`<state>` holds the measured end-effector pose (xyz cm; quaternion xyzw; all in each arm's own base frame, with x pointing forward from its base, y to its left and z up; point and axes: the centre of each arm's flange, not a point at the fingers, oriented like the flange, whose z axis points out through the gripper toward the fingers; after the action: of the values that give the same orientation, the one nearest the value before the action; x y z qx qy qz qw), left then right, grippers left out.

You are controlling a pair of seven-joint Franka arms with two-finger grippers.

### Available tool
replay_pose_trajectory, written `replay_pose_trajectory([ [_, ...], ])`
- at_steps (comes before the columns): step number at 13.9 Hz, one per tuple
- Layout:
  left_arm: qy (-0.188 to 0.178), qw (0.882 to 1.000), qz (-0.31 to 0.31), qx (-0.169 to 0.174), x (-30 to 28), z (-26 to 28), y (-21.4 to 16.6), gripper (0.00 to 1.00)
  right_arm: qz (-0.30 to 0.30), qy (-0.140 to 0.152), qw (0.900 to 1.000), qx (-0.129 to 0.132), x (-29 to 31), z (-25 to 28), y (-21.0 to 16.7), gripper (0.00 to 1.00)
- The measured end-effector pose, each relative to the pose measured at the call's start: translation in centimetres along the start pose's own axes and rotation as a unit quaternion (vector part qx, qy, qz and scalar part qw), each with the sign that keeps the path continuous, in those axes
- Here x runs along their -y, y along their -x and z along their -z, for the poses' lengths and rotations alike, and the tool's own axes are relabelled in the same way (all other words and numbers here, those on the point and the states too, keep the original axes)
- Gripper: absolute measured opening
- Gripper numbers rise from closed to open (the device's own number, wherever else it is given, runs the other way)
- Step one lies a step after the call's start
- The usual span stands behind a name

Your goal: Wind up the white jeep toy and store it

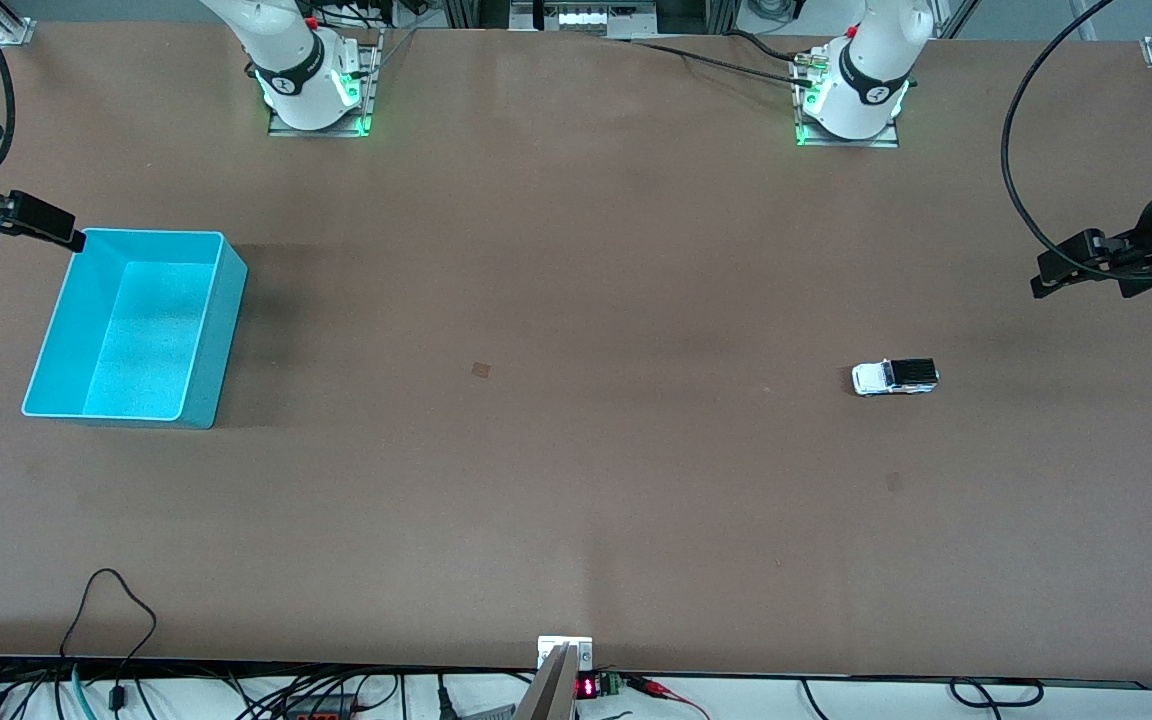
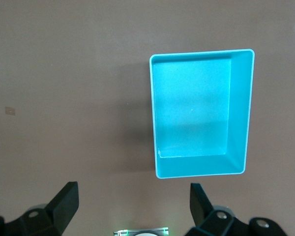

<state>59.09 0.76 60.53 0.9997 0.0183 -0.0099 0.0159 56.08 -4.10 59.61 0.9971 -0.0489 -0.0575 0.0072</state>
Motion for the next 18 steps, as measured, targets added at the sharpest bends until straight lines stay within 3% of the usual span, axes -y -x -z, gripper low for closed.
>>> replay_pose_trajectory([
  [9,0.001,1.0,-0.012,0.012,-1.4,-1.0,-0.1,1.0,0.0,0.0,1.0,0.0,0.0,0.0,0.0,1.0],
  [13,0.002,0.999,-0.021,0.039,-2.4,-3.9,-1.1,1.0,0.0,0.0,1.0,0.0,0.0,0.0,0.0,1.0],
  [18,0.001,0.995,-0.03,0.099,-3.4,-10.9,-1.1,1.0,0.0,0.0,1.0,0.0,0.0,0.0,0.0,1.0],
])
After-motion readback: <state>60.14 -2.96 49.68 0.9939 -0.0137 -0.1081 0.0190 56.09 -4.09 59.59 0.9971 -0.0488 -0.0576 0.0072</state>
